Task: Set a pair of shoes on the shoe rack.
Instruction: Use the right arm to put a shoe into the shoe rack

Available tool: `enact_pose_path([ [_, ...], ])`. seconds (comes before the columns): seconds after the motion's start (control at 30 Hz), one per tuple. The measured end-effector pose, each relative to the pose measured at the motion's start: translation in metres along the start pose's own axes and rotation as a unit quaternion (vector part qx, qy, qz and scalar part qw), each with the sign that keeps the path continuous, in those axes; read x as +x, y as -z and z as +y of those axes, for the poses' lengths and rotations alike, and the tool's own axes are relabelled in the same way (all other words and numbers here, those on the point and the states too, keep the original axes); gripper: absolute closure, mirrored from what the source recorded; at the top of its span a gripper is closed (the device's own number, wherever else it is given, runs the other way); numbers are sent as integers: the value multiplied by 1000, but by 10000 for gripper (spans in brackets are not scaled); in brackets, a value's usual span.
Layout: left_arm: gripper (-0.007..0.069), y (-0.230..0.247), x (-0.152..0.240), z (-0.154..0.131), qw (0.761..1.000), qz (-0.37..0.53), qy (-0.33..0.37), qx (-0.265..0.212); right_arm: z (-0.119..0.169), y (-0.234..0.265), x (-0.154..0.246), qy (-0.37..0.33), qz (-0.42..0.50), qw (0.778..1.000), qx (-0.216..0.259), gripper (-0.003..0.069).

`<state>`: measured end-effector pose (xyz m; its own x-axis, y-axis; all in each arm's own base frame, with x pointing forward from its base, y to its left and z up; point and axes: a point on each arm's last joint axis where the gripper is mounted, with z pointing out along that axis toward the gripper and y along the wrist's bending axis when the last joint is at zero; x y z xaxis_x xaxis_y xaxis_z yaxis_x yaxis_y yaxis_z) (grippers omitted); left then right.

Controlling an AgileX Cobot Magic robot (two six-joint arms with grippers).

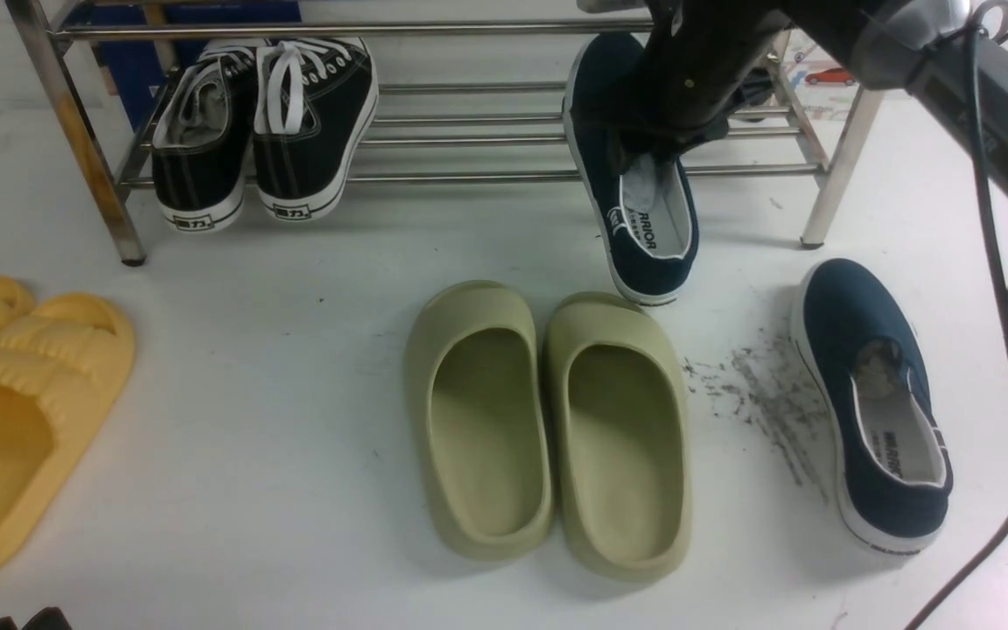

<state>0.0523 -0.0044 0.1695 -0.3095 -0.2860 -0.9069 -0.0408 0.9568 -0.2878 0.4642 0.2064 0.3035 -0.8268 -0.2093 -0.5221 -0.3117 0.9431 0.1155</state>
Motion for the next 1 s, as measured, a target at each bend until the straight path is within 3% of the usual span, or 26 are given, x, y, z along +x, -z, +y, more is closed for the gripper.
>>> enact_pose_path([
  [0.17,386,0,0,0,1000,0,0,0,1,5,2,12,8,1000,1,321],
  [0.67,386,0,0,0,1000,0,0,0,6,-51,32,34,92,995,10,332],
  [0.77,386,0,0,0,1000,0,0,0,6,-53,32,34,93,995,11,393],
  [0.93,386,0,0,0,1000,0,0,0,7,-53,32,33,89,995,8,597],
  [1.0,386,0,0,0,1000,0,0,0,8,-49,30,34,87,996,7,605],
])
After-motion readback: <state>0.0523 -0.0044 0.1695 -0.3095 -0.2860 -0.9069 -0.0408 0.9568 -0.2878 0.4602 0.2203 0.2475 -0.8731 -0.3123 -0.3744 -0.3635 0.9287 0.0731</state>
